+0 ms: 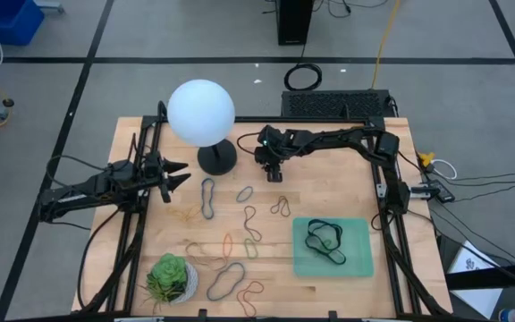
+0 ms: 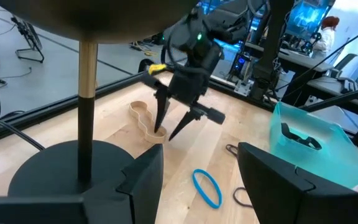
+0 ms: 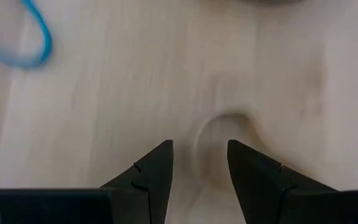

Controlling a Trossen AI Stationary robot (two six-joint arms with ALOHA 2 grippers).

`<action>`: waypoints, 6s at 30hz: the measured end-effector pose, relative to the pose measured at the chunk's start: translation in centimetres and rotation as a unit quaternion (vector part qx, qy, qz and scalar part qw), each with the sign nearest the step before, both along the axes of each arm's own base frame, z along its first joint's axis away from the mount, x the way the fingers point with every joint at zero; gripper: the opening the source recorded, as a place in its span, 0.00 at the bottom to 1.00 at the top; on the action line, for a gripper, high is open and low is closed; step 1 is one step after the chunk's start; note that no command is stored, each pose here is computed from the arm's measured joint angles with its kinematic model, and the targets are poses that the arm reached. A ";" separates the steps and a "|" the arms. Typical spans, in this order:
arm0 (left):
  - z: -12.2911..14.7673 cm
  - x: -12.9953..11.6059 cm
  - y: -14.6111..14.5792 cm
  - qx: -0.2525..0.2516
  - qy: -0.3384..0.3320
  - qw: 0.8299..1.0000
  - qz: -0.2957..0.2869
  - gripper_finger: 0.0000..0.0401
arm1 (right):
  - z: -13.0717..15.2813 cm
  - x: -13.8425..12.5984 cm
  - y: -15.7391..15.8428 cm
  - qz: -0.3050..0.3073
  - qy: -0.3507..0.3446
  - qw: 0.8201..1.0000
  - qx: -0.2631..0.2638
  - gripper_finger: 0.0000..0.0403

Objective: Pick and place rubber bands into bin
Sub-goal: Put the top brown rubber band into the green bin, then put the top purple rubber band into the green bin

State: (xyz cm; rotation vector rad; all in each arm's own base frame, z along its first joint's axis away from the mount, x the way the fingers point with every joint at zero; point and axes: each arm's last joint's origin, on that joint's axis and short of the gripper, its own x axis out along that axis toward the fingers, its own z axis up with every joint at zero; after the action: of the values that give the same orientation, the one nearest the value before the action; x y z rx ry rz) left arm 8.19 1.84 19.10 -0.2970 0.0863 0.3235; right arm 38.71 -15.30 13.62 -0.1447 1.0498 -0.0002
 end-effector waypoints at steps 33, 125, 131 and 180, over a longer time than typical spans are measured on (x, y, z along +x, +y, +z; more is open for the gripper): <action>0.0 0.0 0.0 0.002 0.002 1.000 0.000 0.53 | 4.1 -1.0 1.7 -0.007 0.002 1.000 -0.030 0.00; 0.1 0.0 0.0 -0.009 -0.008 1.000 0.002 0.53 | 3.3 -20.4 27.6 -0.112 0.001 0.965 0.236 0.00; 0.1 0.0 0.0 -0.009 -0.007 1.000 0.002 0.53 | 1.7 -20.0 27.8 -0.122 0.030 0.970 0.210 0.00; 0.1 0.0 0.0 -0.009 -0.006 1.000 0.002 0.53 | 4.9 -20.9 27.1 -0.111 -0.027 0.960 0.257 0.39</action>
State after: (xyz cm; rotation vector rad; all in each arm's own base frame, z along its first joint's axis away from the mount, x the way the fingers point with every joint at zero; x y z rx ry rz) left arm 8.19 1.84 19.16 -0.3177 0.0765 0.3254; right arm 17.80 11.82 18.48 0.4431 0.9759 0.0641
